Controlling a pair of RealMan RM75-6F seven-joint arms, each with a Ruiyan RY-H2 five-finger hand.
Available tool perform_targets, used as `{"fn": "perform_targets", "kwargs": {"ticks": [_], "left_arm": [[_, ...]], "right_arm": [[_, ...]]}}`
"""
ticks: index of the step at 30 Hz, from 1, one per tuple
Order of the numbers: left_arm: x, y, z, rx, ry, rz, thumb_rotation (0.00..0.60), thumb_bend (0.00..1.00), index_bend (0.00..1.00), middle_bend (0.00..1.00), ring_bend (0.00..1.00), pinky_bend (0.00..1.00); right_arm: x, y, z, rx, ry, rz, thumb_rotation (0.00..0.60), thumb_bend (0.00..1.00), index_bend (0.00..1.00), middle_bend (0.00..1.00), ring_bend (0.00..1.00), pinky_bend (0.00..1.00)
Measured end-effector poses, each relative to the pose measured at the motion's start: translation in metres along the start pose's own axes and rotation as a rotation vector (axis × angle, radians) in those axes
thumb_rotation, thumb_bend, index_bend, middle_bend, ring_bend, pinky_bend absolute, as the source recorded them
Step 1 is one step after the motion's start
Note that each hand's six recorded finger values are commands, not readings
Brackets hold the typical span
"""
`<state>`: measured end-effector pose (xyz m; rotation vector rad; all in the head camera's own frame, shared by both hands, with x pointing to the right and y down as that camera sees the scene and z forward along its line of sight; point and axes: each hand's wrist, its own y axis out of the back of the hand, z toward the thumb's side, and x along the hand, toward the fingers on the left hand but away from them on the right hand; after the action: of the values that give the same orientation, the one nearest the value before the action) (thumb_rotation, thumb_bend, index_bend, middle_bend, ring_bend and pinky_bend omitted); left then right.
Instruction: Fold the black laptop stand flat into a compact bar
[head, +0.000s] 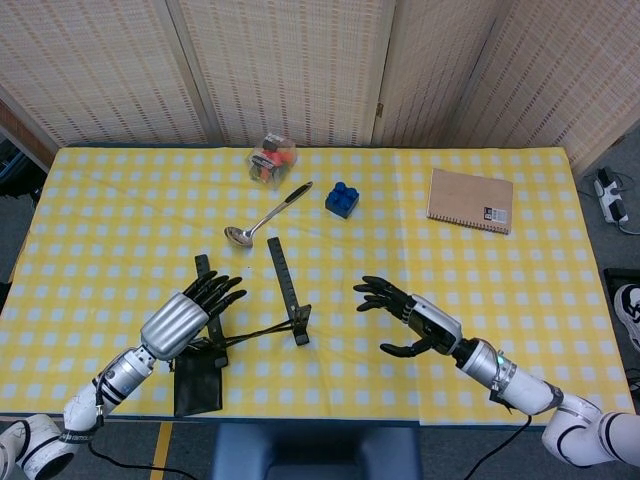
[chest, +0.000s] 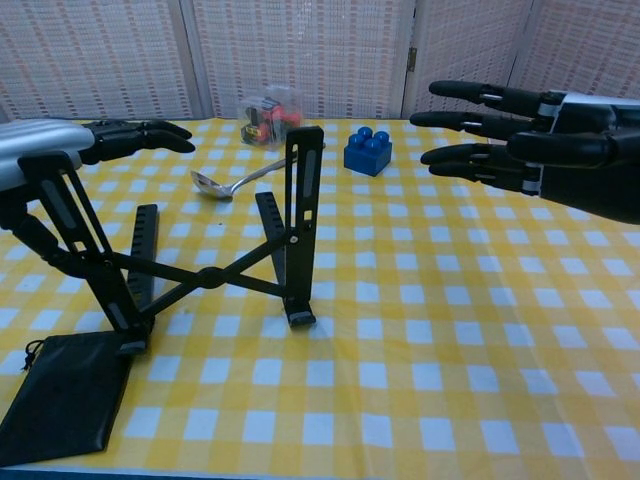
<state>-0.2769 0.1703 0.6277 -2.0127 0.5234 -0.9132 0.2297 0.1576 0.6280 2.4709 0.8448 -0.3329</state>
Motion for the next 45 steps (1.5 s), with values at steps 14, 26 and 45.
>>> {"fn": "perform_targets", "kwargs": {"ticks": [14, 26, 45], "left_arm": [[-0.027, 0.0, -0.018, -0.152, 0.113, 0.018, 0.6, 0.09, 0.0, 0.0, 0.0, 0.0], [-0.021, -0.009, -0.018, -0.25, 0.164, 0.038, 0.6, 0.09, 0.0, 0.0, 0.0, 0.0], [-0.019, -0.006, -0.035, -0.347, 0.246, 0.079, 0.6, 0.1, 0.0, 0.0, 0.0, 0.0]], "right_arm": [[-0.009, -0.003, -0.014, 0.143, -0.05, -0.009, 0.6, 0.31, 0.0, 0.09, 0.13, 0.0], [-0.064, -0.025, -0.044, 0.341, -0.152, 0.032, 0.6, 0.31, 0.0, 0.0, 0.04, 0.0], [-0.117, -0.068, -0.058, 0.356, -0.174, 0.126, 0.6, 0.31, 0.0, 0.0, 0.02, 0.0]]}}
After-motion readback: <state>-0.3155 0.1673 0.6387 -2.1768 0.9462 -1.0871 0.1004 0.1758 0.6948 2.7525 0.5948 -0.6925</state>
